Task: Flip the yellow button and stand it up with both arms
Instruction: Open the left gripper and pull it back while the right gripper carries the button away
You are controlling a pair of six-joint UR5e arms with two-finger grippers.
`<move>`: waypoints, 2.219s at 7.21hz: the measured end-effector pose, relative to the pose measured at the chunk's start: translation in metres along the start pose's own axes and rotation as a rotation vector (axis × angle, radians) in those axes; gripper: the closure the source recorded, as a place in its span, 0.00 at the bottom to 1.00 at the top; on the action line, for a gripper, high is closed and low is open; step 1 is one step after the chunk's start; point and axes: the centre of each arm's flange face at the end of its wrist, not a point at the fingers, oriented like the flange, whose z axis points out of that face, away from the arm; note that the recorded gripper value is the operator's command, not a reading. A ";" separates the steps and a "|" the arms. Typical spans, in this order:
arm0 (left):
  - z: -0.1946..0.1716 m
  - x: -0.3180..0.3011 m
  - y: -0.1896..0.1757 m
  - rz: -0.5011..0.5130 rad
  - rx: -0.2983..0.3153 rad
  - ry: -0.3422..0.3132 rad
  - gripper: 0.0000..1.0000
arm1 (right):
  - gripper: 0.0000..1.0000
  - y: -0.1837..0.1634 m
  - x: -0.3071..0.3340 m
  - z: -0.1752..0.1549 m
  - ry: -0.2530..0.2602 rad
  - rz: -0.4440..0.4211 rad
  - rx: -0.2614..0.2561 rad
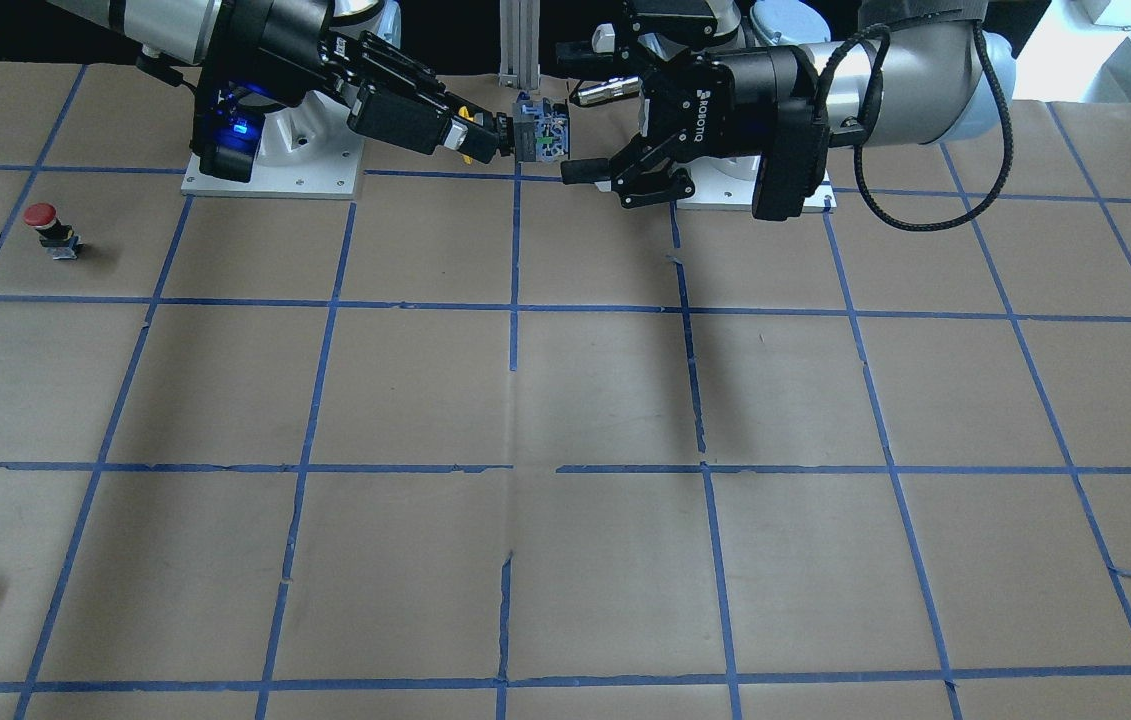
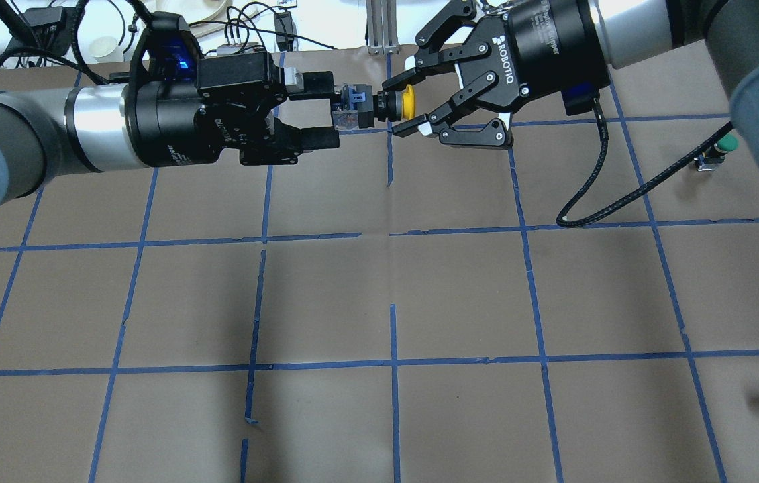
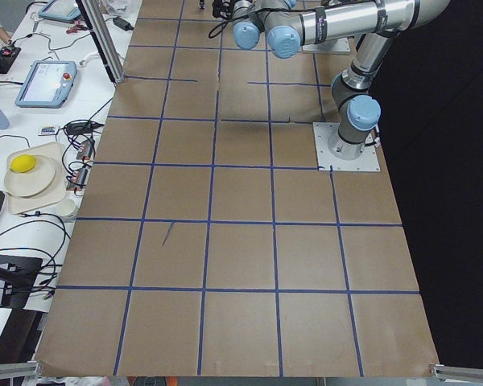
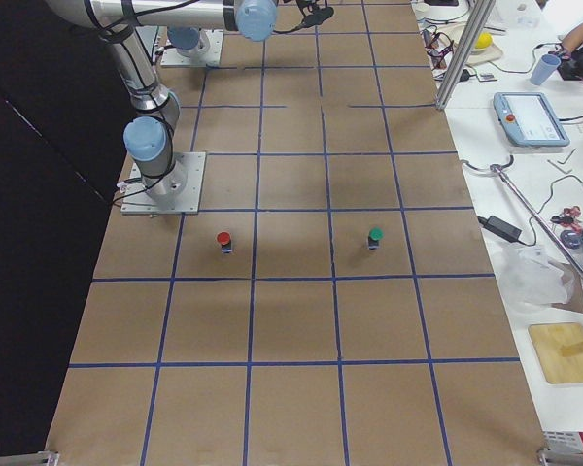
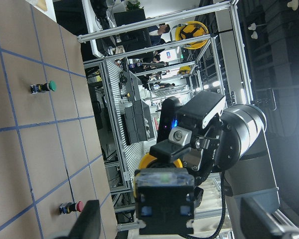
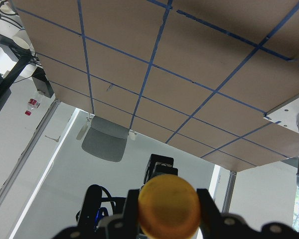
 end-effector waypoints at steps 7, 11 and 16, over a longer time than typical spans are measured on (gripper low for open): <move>-0.036 -0.044 0.002 0.034 -0.348 -0.690 0.00 | 0.81 -0.147 0.057 -0.072 0.461 -0.729 0.391; -0.062 -0.054 0.002 0.079 -0.461 -1.014 0.00 | 0.81 -0.238 0.108 -0.120 0.697 -1.257 0.447; -0.070 -0.036 -0.011 0.042 -0.418 -1.264 0.00 | 0.81 -0.317 0.181 -0.195 0.895 -1.877 0.434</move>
